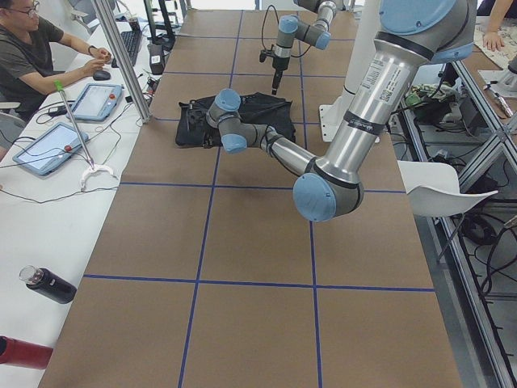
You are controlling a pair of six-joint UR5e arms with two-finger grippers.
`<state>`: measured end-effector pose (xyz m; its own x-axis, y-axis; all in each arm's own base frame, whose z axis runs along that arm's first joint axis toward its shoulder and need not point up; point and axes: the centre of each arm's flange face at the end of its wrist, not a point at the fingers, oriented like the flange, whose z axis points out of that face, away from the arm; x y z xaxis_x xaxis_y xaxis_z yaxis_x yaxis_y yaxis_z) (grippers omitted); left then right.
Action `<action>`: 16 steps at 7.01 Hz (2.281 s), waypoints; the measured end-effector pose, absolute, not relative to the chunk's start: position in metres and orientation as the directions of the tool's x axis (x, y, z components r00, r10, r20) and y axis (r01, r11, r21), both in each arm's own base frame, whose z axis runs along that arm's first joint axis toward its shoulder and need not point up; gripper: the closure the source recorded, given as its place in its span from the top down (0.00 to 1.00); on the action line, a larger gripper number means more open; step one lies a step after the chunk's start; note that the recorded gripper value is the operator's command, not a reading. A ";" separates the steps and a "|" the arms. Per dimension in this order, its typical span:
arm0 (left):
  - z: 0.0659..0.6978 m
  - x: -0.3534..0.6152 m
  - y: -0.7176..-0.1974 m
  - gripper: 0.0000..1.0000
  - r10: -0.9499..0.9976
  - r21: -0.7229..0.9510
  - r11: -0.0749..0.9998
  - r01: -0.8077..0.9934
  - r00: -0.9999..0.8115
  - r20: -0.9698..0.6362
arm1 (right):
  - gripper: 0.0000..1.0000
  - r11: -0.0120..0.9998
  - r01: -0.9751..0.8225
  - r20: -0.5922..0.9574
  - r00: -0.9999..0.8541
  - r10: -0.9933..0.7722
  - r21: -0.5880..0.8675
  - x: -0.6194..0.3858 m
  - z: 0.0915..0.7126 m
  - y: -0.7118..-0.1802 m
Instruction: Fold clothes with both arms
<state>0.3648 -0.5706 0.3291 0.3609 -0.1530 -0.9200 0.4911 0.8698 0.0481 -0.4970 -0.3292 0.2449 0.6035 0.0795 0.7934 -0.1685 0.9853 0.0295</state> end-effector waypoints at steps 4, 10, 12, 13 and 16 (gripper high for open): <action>0.329 0.335 -0.537 0.68 -0.168 0.055 0.878 0.476 0.413 -0.895 | 0.55 0.930 0.151 0.582 0.743 -0.331 0.336 -0.533 0.239 -0.309; 0.334 0.333 -0.536 0.68 -0.182 0.046 0.876 0.480 0.416 -0.891 | 0.41 0.865 0.315 0.401 0.787 -0.469 0.392 -0.585 0.232 -0.303; 0.334 0.334 -0.536 0.68 -0.184 0.043 0.876 0.481 0.415 -0.891 | 0.38 0.862 0.321 0.388 0.792 -0.472 0.392 -0.589 0.234 -0.301; 0.333 0.333 -0.535 0.68 -0.183 0.043 0.876 0.481 0.414 -0.892 | 0.39 0.860 0.325 0.384 0.792 -0.474 0.393 -0.591 0.235 -0.299; 0.332 0.333 -0.535 0.68 -0.184 0.042 0.875 0.482 0.411 -0.893 | 0.24 0.859 0.328 0.382 0.792 -0.477 0.394 -0.593 0.236 -0.297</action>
